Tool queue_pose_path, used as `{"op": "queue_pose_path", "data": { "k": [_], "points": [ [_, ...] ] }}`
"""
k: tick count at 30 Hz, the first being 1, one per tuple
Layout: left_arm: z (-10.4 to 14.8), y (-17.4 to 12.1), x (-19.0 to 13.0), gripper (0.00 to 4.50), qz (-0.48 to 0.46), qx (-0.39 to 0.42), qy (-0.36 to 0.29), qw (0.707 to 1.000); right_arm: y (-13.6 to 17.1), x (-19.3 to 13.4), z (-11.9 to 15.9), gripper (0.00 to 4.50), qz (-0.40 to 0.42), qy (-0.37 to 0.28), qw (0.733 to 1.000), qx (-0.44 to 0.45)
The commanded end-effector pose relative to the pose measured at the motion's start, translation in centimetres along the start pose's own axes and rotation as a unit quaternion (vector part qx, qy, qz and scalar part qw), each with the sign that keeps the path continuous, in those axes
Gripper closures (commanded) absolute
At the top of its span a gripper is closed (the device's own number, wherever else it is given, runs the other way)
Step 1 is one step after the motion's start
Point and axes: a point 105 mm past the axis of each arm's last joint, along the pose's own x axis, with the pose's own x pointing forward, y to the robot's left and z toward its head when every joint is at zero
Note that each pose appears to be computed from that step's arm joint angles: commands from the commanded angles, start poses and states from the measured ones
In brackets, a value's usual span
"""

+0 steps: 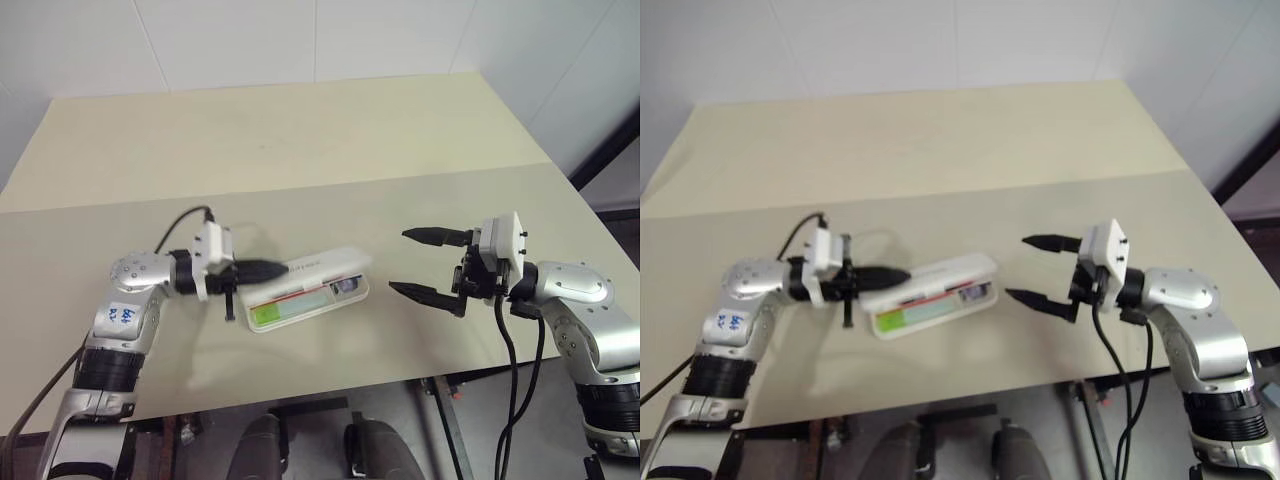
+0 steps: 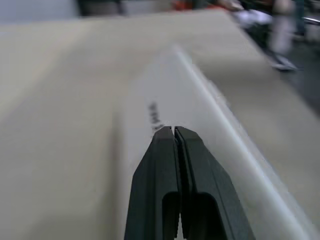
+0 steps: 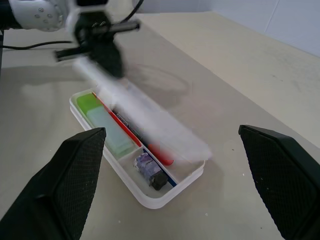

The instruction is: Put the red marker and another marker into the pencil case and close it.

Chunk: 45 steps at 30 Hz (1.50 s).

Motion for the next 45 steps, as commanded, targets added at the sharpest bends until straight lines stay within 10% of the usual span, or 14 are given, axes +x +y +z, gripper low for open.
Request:
{"op": "queue_pose_path", "data": {
  "k": [1,12,31,41,45],
  "points": [
    [0.2,-1.1,0.2,4.48,-0.037,-0.018,0.016,0.999,0.2,0.0,0.9,0.0,-0.004,-0.012,1.0,-0.015],
    [-3.8,-0.8,2.1,4.48,0.02,-0.056,0.097,0.994,0.7,-0.3,0.8,0.0,-0.022,-0.01,1.0,-0.012],
    [-2.9,-1.1,1.6,4.48,0.066,-0.13,0.056,0.988,0.6,0.7,0.4,0.0,-0.008,-0.015,1.0,-0.006],
    [1.6,-0.3,-5.6,4.48,0.169,-0.106,-0.051,0.979,-1.0,0.7,0.5,0.0,0.007,-0.037,0.999,-0.01],
    [1.9,-0.1,-8.8,3.52,0.216,-0.087,-0.047,0.971,-1.2,0.5,0.4,0.0,0.008,-0.037,0.999,-0.012]
  ]
}}
